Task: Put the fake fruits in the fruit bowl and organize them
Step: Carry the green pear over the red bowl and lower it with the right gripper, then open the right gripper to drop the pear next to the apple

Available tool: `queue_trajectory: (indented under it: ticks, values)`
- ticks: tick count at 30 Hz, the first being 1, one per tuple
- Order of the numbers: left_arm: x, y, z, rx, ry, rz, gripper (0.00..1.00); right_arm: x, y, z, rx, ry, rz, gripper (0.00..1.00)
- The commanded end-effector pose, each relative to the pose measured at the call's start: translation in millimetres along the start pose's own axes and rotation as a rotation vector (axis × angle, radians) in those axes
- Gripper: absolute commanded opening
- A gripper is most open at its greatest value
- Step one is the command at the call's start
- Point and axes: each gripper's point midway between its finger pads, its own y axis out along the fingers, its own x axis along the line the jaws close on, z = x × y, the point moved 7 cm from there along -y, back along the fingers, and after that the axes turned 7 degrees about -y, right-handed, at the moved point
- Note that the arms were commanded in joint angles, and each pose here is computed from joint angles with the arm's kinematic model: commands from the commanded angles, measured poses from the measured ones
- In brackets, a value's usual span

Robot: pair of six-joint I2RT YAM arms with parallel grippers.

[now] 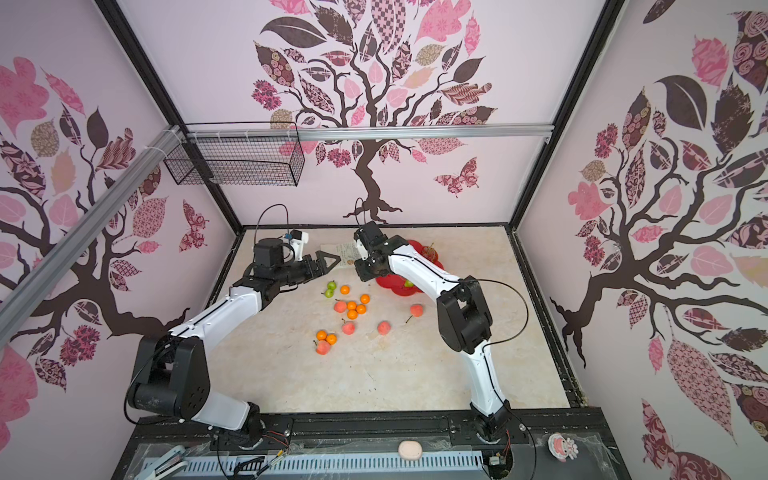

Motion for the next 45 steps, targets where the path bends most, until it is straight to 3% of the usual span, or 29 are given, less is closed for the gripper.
queue_trajectory:
  ticks: [1,17,22,45]
  values:
    - [-20,8,5,0.018,0.084,0.009,0.97,-19,-36,-2,-0.074,0.065,0.012,0.35]
    - [-91,98,45,0.195,0.263,-0.005,0.97,-126,-47,66,-0.012,0.351,0.155,0.35]
    - [-96,126,60,0.256,0.281,0.005,0.97,-140,-41,78,0.014,0.399,0.167,0.35]
    - [-77,136,74,0.298,0.266,-0.059,0.97,-148,2,89,0.126,0.412,0.134,0.39]
